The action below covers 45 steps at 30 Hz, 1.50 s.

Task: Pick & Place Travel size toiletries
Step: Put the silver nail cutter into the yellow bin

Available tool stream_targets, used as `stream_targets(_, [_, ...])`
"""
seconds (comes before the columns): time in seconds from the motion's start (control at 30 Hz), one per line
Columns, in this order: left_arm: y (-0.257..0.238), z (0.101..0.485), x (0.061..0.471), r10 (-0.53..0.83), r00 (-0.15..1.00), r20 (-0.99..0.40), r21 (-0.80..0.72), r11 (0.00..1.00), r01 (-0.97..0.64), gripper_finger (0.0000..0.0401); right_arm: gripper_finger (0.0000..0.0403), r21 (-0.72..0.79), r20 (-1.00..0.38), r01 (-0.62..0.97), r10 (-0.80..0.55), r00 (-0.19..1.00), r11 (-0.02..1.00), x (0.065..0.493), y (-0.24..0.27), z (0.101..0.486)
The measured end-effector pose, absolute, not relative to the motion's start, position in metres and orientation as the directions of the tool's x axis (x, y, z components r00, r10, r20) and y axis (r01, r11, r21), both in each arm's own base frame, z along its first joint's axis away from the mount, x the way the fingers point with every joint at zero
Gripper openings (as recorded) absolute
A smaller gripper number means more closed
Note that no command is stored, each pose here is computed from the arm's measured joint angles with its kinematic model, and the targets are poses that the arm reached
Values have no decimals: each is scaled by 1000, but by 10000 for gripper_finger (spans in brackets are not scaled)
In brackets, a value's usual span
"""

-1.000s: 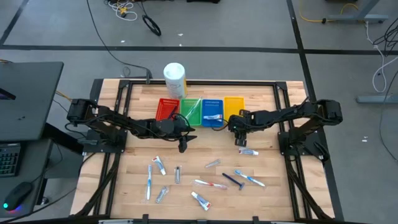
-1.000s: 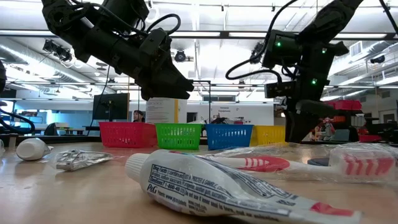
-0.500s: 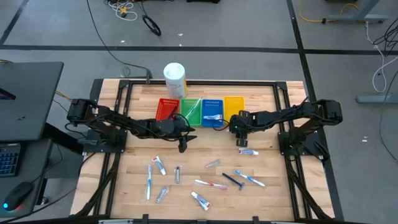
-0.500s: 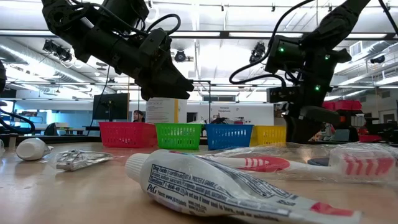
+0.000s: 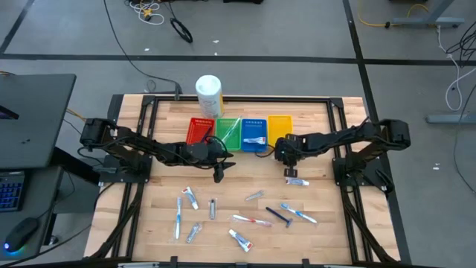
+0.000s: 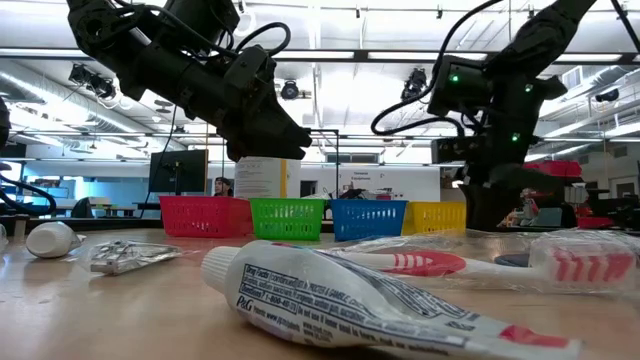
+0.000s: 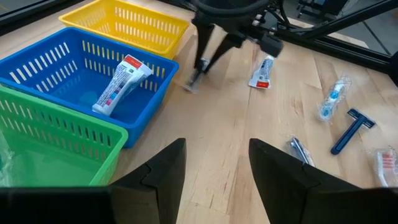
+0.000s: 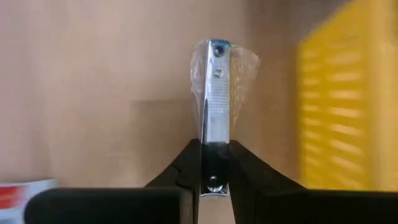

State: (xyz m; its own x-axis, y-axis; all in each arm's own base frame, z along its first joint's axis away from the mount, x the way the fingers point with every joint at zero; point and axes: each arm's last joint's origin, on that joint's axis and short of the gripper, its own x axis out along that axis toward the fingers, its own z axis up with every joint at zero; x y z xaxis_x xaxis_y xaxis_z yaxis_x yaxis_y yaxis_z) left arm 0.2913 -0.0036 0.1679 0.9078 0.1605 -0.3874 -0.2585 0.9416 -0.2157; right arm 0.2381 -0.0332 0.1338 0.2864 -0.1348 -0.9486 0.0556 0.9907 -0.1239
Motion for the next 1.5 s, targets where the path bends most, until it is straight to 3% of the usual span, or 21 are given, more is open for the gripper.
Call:
stream_targets(0.37, [-4, 168, 291, 161, 908, -386, -216, 941, -259, 185, 53, -108, -890, 64, -125, 439, 992, 231, -13, 168])
stream_targets(0.5, [-4, 168, 291, 160, 908, -386, -216, 942, -258, 185, 54, -258, -812, 168, -307, 496, 952, 226, -20, 187])
stream_targets(0.6, [-4, 168, 291, 161, 908, -386, -216, 942, -258, 185, 61, -394, -737, 269, -477, 479, 879, 223, -32, 196])
stream_targets(0.67, [-4, 168, 291, 161, 909, -386, -216, 942, -258, 185, 62, -416, -729, 308, -516, 450, 856, 222, -45, 196])
stream_targets(0.9, [-4, 168, 291, 160, 909, -385, -217, 942, -258, 185, 65, -321, -786, 396, -475, 394, 860, 221, -77, 183])
stream_targets(1.13, [-4, 169, 292, 161, 911, -381, -218, 942, -257, 185, 66, -265, -733, 430, -470, 492, 863, 232, -91, 184])
stream_targets(1.3, [-4, 169, 292, 161, 911, -380, -218, 941, -257, 185, 67, -261, -731, 442, -475, 490, 858, 233, -95, 182])
stream_targets(1.5, [-4, 169, 292, 161, 911, -380, -218, 941, -257, 185, 76, -189, -791, 397, -379, 480, 898, 229, -95, 176])
